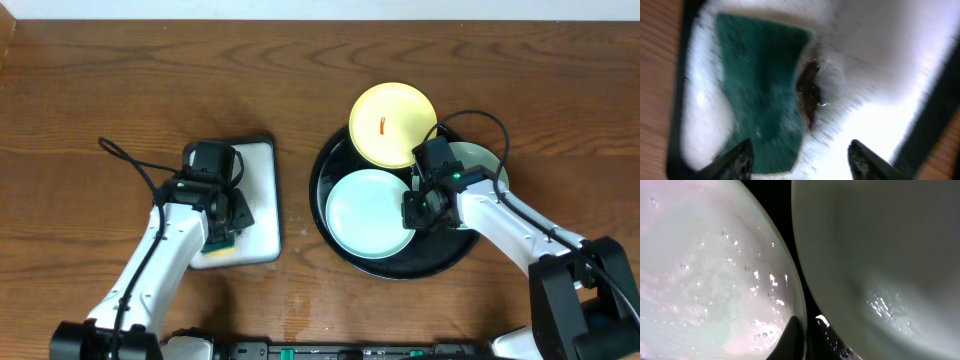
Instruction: Clean dirty plates on tray and stack at the side
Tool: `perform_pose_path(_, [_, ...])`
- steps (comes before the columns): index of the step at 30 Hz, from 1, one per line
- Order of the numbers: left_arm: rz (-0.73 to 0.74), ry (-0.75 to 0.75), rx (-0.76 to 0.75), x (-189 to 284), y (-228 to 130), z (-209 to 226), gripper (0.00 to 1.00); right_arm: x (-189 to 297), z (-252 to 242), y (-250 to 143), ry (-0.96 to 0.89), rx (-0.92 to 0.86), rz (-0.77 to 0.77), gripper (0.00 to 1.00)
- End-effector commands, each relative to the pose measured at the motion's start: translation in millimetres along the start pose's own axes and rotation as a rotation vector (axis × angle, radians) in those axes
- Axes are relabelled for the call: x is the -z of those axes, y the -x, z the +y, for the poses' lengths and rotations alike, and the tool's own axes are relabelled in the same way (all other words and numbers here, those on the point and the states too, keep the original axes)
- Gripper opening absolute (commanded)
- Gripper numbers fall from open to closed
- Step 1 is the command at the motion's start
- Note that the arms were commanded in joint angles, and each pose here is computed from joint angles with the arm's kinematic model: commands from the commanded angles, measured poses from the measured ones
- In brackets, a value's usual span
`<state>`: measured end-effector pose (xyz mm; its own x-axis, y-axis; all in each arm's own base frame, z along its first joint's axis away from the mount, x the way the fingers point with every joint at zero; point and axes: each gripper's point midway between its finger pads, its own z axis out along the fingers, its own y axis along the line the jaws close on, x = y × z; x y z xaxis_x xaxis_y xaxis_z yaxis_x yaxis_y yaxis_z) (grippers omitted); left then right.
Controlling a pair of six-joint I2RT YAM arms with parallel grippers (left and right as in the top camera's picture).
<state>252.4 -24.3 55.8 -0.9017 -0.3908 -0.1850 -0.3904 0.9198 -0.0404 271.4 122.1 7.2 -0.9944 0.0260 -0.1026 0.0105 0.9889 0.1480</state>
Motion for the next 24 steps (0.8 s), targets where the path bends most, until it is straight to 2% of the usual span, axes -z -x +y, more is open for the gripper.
perform_pose_path(1, [-0.027, -0.135, -0.028, 32, 8, -22, 0.67, 9, 0, -2, -0.009, 0.054, -0.029, 0.01])
perform_pose_path(2, [-0.035, -0.147, -0.028, 39, 9, -23, 0.70, 12, 0, 0, -0.007, 0.055, -0.042, 0.01])
perform_pose_path(8, [-0.164, -0.221, -0.046, 102, 9, -20, 0.72, 43, 6, 19, 0.012, 0.112, -0.173, 0.01])
perform_pose_path(15, [-0.344, -0.320, -0.044, 159, -12, -4, 0.76, 94, 37, 50, 0.098, 0.151, -0.327, 0.01])
perform_pose_path(18, [-0.412, -0.358, -0.044, 176, -18, 1, 0.82, 109, 56, 60, 0.135, 0.179, -0.371, 0.01])
perform_pose_path(24, [-0.500, -0.405, -0.043, 196, -27, 8, 0.82, 138, 98, 90, 0.241, 0.166, -0.508, 0.01])
